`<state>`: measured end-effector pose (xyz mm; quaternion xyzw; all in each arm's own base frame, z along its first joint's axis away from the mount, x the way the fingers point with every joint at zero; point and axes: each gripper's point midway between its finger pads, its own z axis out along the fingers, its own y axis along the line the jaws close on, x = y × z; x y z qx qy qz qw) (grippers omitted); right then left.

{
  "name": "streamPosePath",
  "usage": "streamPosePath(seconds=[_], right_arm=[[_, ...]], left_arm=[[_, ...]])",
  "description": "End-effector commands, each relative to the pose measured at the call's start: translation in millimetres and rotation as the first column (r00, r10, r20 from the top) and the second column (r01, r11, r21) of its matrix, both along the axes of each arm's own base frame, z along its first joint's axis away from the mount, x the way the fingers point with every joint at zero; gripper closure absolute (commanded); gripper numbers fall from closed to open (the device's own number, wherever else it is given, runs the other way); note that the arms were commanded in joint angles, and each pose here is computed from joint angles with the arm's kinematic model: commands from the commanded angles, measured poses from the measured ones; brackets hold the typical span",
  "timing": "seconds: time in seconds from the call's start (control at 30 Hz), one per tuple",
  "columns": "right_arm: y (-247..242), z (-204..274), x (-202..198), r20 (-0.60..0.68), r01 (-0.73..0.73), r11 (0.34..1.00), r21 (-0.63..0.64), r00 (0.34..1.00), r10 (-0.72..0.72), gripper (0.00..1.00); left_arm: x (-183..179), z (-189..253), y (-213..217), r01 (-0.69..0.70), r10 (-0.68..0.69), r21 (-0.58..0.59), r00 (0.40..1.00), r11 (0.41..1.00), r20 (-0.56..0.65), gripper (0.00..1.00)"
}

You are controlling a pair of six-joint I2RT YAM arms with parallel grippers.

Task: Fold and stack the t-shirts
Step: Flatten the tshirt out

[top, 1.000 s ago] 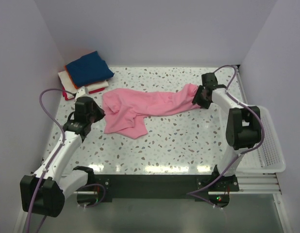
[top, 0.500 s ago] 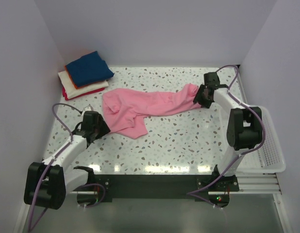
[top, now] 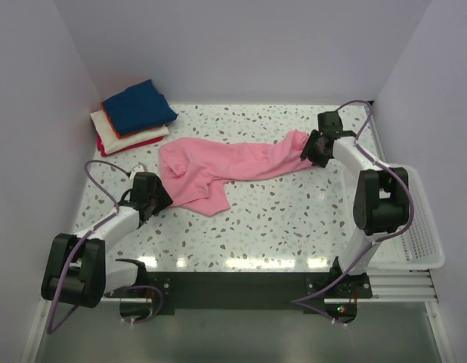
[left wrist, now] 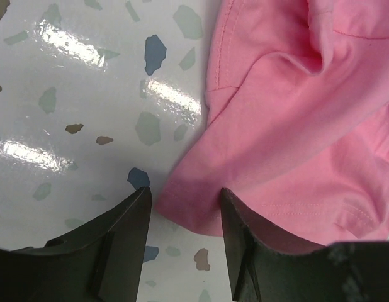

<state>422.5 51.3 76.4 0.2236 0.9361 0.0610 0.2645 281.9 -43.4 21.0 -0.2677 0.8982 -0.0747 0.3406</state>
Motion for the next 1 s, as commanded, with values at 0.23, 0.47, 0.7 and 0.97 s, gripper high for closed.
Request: streamPosePath(seconds=[0.23, 0.47, 0.7, 0.97], right_arm=[[6.4, 20.2, 13.1, 0.061, -0.010, 1.000, 0.028, 0.998, 0.008, 0.53], [4.2, 18.1, 13.3, 0.057, -0.004, 1.000, 0.017, 0.998, 0.003, 0.53], [-14.8, 7.5, 13.1, 0.030, 0.038, 0.998, -0.045, 0.999, -0.037, 0.53], [-31.5, -7.7, 15.0, -0.002, 0.074, 0.996, -0.049, 0.997, -0.074, 0.54]], left_arm=[[15.4, 4.9, -5.6, -0.003, 0.006, -0.045, 0.997, 0.999, 0.076, 0.72], [23.1, 20.2, -15.8, 0.036, -0.027, -0.083, 0.994, 0.996, 0.105, 1.00], [39.5, 94.1, -9.5, 0.046, -0.037, -0.033, 0.974, 0.998, 0.223, 1.00], [40.9, 161.6, 21.0, -0.007, -0.008, 0.048, 0.947, 0.999, 0.322, 1.00]])
